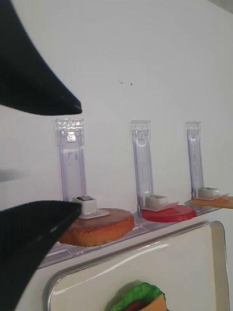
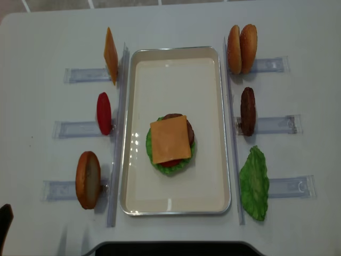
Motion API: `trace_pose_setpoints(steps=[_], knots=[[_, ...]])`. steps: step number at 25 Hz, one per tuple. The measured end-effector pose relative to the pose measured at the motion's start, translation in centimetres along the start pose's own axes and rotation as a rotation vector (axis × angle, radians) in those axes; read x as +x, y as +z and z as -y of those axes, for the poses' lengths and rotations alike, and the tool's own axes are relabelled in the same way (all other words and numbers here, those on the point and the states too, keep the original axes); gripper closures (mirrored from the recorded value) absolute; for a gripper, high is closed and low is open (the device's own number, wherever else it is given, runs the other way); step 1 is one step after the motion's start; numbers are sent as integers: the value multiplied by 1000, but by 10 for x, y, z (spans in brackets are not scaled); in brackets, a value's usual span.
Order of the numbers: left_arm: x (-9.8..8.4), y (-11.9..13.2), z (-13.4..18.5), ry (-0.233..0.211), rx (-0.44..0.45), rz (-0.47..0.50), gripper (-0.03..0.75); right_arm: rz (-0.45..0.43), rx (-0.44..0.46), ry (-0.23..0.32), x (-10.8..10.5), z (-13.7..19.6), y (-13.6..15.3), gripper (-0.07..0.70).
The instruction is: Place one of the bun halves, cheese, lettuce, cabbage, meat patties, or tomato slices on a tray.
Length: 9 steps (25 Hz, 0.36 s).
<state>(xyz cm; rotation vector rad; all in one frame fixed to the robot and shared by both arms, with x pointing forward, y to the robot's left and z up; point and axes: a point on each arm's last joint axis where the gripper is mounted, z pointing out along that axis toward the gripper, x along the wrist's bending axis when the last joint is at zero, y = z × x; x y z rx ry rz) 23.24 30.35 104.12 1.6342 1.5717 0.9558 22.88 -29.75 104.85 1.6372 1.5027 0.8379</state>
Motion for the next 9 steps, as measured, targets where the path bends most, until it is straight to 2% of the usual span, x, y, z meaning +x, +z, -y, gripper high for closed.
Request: trace_pose_setpoints(steps=[9], knots=[[0,0,0,0,0,0,286,0,0,0,0,0,0,93]])
